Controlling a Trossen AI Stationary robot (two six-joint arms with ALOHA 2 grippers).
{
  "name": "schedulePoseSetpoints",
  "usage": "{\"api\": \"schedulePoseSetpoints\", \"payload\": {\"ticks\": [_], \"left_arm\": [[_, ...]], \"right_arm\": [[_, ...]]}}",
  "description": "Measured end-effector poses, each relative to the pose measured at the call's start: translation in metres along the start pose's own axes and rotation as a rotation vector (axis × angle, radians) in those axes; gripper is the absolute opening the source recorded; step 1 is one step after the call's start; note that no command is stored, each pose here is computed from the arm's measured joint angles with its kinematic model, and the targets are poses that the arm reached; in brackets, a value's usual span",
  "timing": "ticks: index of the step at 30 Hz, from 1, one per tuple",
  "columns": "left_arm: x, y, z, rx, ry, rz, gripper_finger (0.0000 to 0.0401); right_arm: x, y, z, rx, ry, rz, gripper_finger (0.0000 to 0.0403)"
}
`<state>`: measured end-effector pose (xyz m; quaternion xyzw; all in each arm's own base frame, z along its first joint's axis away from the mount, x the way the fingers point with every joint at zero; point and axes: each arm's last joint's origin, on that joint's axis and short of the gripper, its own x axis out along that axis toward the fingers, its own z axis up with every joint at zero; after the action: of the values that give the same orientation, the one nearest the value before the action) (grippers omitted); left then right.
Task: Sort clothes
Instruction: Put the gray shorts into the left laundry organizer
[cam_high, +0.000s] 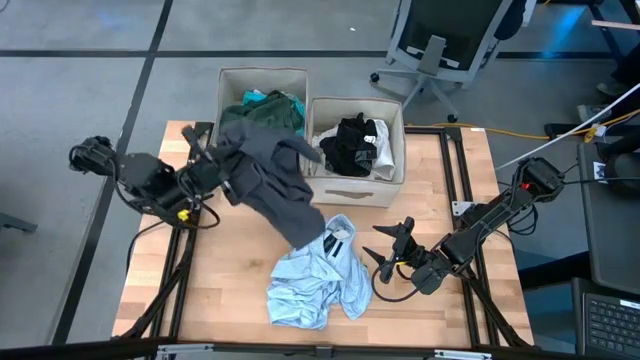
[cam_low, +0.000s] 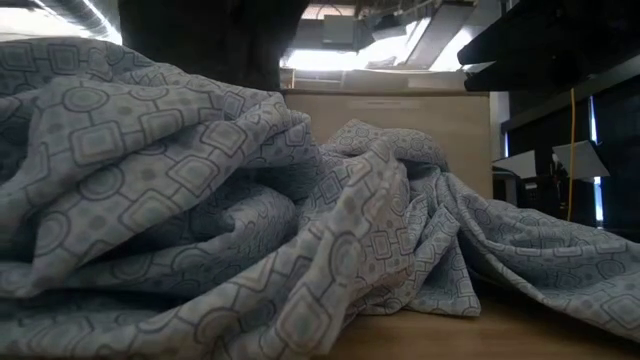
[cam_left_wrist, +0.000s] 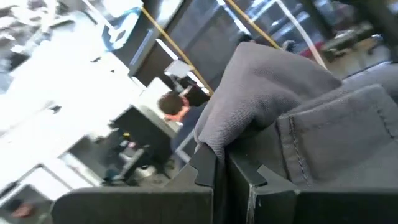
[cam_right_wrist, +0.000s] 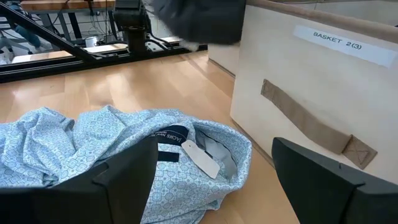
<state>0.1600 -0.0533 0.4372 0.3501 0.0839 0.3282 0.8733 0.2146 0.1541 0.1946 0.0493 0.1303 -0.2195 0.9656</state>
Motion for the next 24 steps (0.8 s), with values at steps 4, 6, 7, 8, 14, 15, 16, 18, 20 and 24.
{"api": "schedulePoseSetpoints", "payload": {"ticks": [4, 6, 7, 8, 14, 15, 16, 18, 20, 24], "left_arm": [[0.001, 0.015, 0.007, 0.039, -0.004, 0.053, 0.0004], [0.002, 0.023, 0.010, 0.043, -0.008, 0.083, 0.0003], [0.002, 0.028, 0.011, 0.046, -0.009, 0.100, 0.0003], [0.003, 0.032, 0.012, 0.045, -0.009, 0.118, 0.0003], [0.007, 0.055, 0.014, 0.046, -0.046, 0.217, 0.0004], [0.008, 0.058, 0.014, 0.050, -0.057, 0.232, 0.0003], [0.009, 0.062, 0.013, 0.045, -0.070, 0.248, 0.0003], [0.011, 0.069, 0.010, 0.034, -0.088, 0.283, 0.0004], [0.015, 0.074, 0.007, 0.036, -0.095, 0.314, 0.0005], [0.025, 0.082, -0.001, 0.037, -0.084, 0.377, 0.0003]], "right_arm": [[0.000, 0.000, 0.000, 0.000, 0.000, 0.000, 0.0316], [0.000, 0.000, 0.000, 0.000, 0.000, 0.000, 0.0316], [0.000, 0.000, 0.000, 0.000, 0.000, 0.000, 0.0316], [0.000, 0.000, 0.000, 0.001, 0.000, 0.000, 0.0316], [0.000, 0.000, 0.000, 0.001, -0.001, 0.000, 0.0316], [0.000, 0.000, 0.000, 0.001, 0.000, 0.000, 0.0316], [0.000, 0.000, 0.000, 0.001, -0.001, 0.000, 0.0316], [0.000, 0.000, 0.000, 0.002, -0.001, 0.000, 0.0316], [0.000, 0.000, 0.000, 0.004, -0.002, 0.001, 0.0316], [0.000, 0.000, 0.000, 0.004, -0.002, 0.001, 0.0316]]}}
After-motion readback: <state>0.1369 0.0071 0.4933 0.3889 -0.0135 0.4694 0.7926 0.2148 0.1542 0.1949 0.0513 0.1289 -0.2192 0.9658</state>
